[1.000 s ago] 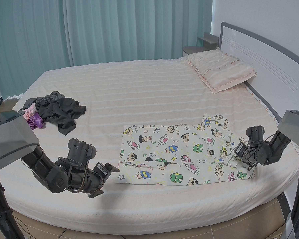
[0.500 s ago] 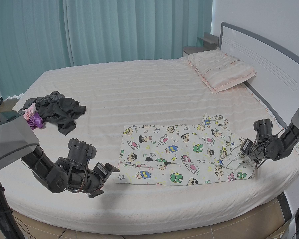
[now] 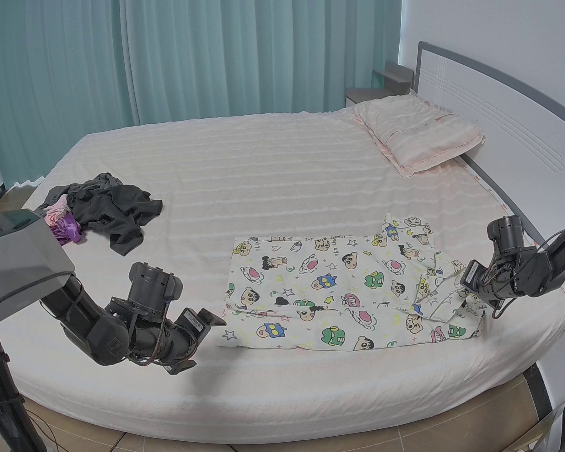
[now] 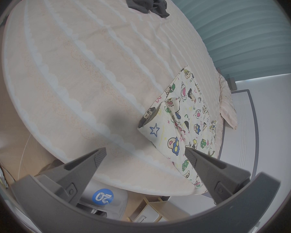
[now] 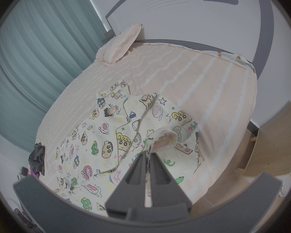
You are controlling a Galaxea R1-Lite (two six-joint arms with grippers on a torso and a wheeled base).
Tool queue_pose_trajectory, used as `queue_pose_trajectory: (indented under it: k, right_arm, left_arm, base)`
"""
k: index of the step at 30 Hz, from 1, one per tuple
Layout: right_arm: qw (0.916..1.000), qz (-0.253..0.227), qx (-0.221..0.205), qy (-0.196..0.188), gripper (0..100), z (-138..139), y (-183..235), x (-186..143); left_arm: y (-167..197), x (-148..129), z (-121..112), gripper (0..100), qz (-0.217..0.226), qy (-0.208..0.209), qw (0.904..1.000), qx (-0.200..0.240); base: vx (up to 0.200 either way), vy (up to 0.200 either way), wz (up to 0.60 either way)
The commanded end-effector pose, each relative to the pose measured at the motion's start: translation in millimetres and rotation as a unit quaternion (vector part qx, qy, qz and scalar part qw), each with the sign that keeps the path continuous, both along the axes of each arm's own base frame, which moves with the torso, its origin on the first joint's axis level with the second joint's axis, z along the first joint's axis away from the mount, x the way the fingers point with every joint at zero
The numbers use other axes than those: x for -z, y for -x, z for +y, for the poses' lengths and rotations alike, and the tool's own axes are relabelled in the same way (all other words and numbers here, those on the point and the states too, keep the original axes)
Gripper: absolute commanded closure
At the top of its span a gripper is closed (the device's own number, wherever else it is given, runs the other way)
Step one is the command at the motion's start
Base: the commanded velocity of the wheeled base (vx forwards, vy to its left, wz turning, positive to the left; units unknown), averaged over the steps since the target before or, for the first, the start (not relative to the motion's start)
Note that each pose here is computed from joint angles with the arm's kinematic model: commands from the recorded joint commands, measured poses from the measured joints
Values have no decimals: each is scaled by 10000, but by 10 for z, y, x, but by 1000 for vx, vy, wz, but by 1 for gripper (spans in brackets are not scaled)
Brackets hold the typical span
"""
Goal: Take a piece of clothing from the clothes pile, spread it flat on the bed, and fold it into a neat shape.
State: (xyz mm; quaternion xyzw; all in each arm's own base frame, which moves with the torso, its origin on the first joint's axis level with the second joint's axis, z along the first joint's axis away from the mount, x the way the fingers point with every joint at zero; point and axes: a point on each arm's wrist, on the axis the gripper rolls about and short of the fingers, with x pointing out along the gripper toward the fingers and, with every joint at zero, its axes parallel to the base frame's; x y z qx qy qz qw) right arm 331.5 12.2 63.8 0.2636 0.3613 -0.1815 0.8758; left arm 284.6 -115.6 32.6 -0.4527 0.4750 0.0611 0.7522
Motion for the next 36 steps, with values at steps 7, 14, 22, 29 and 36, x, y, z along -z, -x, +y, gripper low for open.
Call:
queue_pose_trajectory:
  k: [7, 14, 22, 29, 36]
  right_arm:
    - [9999, -105, -123, 59, 100, 43, -37, -234]
    - [9997, 50, -220, 87, 100, 91, 69, -274]
    - [9984, 329, -407, 213, 100, 78, 267, -291]
    - [9960, 683, -523, 238, 100, 113, 399, -120]
    - [9938, 789, -758, 184, 0, 205, 531, -84]
  left_arm:
    - [0, 19, -5, 0, 29, -11, 10000, 6]
    - [0, 19, -5, 0, 27, -15, 10000, 12]
    - [0, 19, -4, 0, 24, -20, 10000, 7]
    - [7, 24, -22, 0, 29, -29, 10000, 33]
    - [4, 42, -24, 0, 21, -108, 9999, -11]
  base:
    - [0, 0, 0]
    - [0, 0, 0]
    - [0, 0, 0]
    - [0, 0, 0]
    - [0, 0, 0]
